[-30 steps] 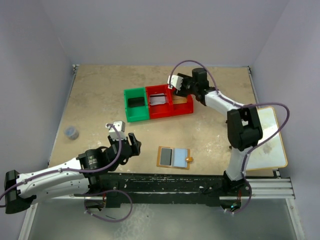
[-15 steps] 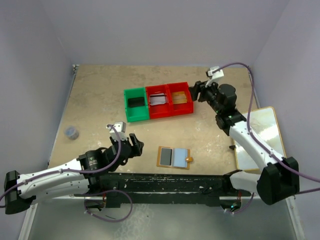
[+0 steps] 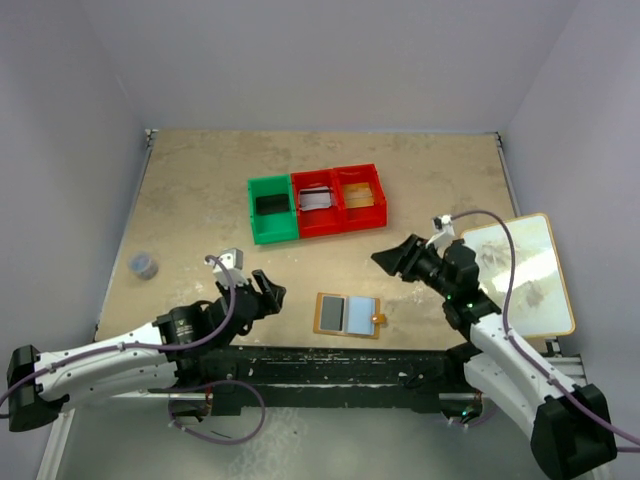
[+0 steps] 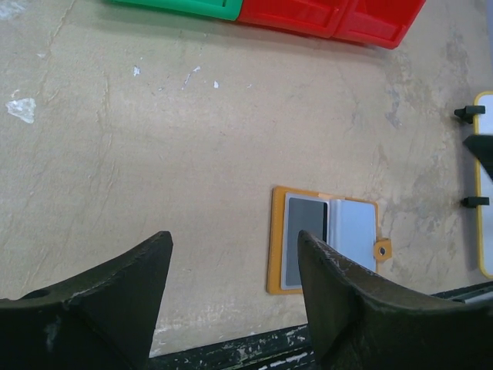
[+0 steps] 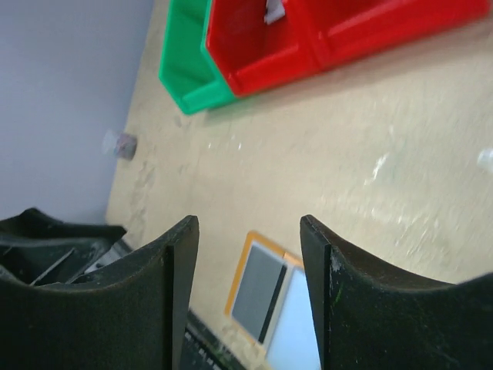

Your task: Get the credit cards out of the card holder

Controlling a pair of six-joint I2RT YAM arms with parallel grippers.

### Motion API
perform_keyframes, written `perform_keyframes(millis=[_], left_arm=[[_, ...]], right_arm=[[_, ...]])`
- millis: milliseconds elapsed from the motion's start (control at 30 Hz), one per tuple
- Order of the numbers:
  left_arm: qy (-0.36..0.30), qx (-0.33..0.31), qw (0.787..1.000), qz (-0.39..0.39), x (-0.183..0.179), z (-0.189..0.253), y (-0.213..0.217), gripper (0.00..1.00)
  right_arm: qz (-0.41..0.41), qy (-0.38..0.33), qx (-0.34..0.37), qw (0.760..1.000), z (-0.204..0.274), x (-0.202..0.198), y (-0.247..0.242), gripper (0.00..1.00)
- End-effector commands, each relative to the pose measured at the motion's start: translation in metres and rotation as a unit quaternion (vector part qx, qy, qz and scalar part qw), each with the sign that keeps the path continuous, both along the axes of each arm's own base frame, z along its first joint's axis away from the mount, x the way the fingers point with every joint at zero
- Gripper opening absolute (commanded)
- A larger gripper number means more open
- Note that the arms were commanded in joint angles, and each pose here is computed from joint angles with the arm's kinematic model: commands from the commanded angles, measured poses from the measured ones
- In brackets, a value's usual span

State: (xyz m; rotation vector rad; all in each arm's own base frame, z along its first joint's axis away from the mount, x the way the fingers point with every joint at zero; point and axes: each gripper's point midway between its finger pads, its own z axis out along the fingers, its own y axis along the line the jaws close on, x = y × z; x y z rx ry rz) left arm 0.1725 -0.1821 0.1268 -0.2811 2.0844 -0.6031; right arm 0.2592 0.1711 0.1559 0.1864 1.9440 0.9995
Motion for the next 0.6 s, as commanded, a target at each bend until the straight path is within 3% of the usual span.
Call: perform_keyframes(millis=[0,100,333,567], left_arm=[[-0.003,-0.019,1.000,0.014,0.005,0.004,-0.006,0.62],[0.001,-0.029,0.999,0.019,0.006,0.007,-0.008,0.57],[-0.010,-0.047,0.997,0.053,0.010,0.006,0.004,0.59],[0.005,-0.053,0.998,-0.012,0.005,-0.001,-0.033,0.51]], right_arm=[[0.051,0.043,0.102,0.993,0.002,-0.032,0.021,0.58],[0.052,0.065,0.108,0.991,-0.011,-0.046,0.021,0.56],[0.078,0.102,0.097,0.987,-0.031,-0.065,0.029,0.56],[0.091,0.139,0.106,0.980,-0.044,-0.075,0.059,0.49]])
